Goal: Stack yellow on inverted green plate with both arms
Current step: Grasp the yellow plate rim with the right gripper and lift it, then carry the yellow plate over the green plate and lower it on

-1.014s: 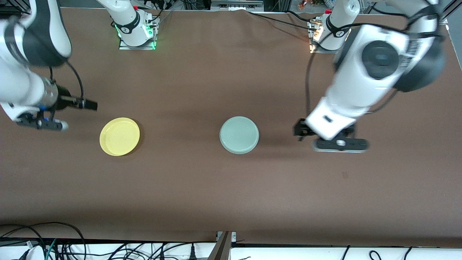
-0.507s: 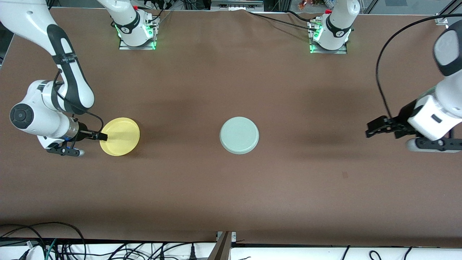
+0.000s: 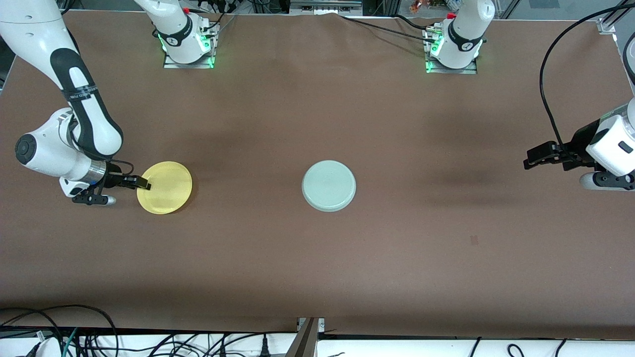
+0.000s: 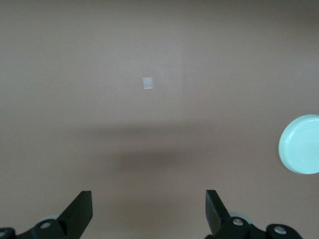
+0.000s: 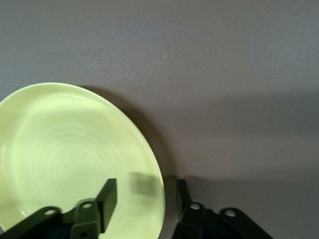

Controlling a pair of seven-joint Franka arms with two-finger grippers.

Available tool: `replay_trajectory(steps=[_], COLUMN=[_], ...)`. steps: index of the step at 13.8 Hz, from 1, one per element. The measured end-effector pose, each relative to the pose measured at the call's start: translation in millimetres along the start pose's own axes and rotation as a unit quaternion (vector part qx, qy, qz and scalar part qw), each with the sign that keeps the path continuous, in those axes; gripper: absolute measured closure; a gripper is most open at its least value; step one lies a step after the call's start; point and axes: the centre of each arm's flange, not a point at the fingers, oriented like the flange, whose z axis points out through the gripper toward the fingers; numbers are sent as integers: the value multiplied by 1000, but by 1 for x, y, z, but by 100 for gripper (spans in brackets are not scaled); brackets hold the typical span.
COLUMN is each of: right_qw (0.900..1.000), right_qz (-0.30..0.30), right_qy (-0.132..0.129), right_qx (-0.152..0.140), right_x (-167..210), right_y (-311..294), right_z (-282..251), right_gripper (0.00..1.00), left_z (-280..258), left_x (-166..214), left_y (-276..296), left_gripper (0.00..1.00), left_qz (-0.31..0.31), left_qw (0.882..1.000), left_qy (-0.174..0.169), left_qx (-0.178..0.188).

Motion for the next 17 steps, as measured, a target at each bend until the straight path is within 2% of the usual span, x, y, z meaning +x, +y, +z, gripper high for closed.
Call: replay_trajectory(steps=[2, 4, 5, 7, 11, 15, 17], right_qw=[1000, 1000, 1000, 1000, 997, 993, 991], right_qz=[-1, -9, -14, -20, 0, 52, 83], right_qy=[0, 3, 4, -2, -49, -55, -60], right_qx=[0, 1, 2, 11, 58, 89, 89], right_x=[-1, 2, 4, 11, 37, 51, 42], right_y=[6, 5, 3, -5, -66, -190, -263], right_z=[6, 3, 1, -6, -49, -77, -74], right_gripper=[73, 94, 98, 98, 98, 98, 98], left_z=[-4, -3, -2, 0, 4, 3, 5], left_x=[-2, -2, -2, -3, -2, -2, -1], left_y=[2, 5, 5, 5, 5, 0, -1], left_gripper=[0, 0, 0, 0, 0, 0, 0], left_qz=[9, 11, 11, 10, 10, 6, 5], left_qw=[1000, 1000, 1000, 1000, 1000, 1000, 1000], left_qy=[2, 1, 0, -6, -11, -10, -11], left_qx=[26, 26, 24, 21, 20, 20, 20])
